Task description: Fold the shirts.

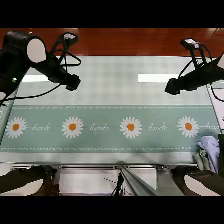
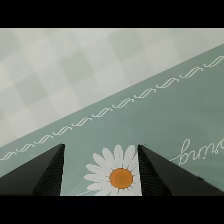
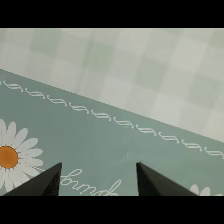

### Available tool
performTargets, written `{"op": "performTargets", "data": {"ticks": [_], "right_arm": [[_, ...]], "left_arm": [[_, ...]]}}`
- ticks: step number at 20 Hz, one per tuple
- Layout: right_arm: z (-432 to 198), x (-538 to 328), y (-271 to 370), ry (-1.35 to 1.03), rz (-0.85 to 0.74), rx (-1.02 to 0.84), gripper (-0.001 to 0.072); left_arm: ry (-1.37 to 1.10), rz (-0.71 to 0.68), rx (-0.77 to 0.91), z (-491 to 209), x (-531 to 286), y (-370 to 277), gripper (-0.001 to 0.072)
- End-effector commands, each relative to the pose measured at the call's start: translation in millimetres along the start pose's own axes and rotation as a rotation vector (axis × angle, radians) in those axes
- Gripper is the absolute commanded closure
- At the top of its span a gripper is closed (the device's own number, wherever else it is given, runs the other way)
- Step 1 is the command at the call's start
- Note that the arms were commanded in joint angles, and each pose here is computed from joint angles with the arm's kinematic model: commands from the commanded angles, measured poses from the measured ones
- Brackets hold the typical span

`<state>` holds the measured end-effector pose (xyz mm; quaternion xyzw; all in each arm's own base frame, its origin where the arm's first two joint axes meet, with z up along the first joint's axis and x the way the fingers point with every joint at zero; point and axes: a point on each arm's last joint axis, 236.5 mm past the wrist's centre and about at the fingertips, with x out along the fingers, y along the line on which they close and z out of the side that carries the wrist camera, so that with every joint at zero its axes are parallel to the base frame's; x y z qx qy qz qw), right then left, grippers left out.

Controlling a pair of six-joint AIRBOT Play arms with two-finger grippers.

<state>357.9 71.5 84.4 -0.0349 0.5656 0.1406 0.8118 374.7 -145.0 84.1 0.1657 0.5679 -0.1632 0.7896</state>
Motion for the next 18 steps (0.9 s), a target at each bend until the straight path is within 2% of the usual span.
{"op": "performTargets", "data": {"ticks": [1,6,7,12,18], "right_arm": [[0,0,0,0.001,0.0,-0.002,0.0166],[0,0,0,0.001,0.0,-0.002,0.0167],[0,0,0,0.001,0.0,-0.002,0.0167],[0,0,0,0.001,0.0,-0.002,0.0166],[0,0,0,0.001,0.0,-0.002,0.0166]], "left_arm": [[0.016,-0.001,0.001,-1,6,-1,0.017],[0.052,-0.017,-0.029,-4,18,-5,0.017],[0.034,-0.015,0.004,0,19,-4,0.017],[-0.131,0.006,-0.043,26,0,11,0.017],[-0.189,0.014,-0.077,39,-2,17,0.017]]}}
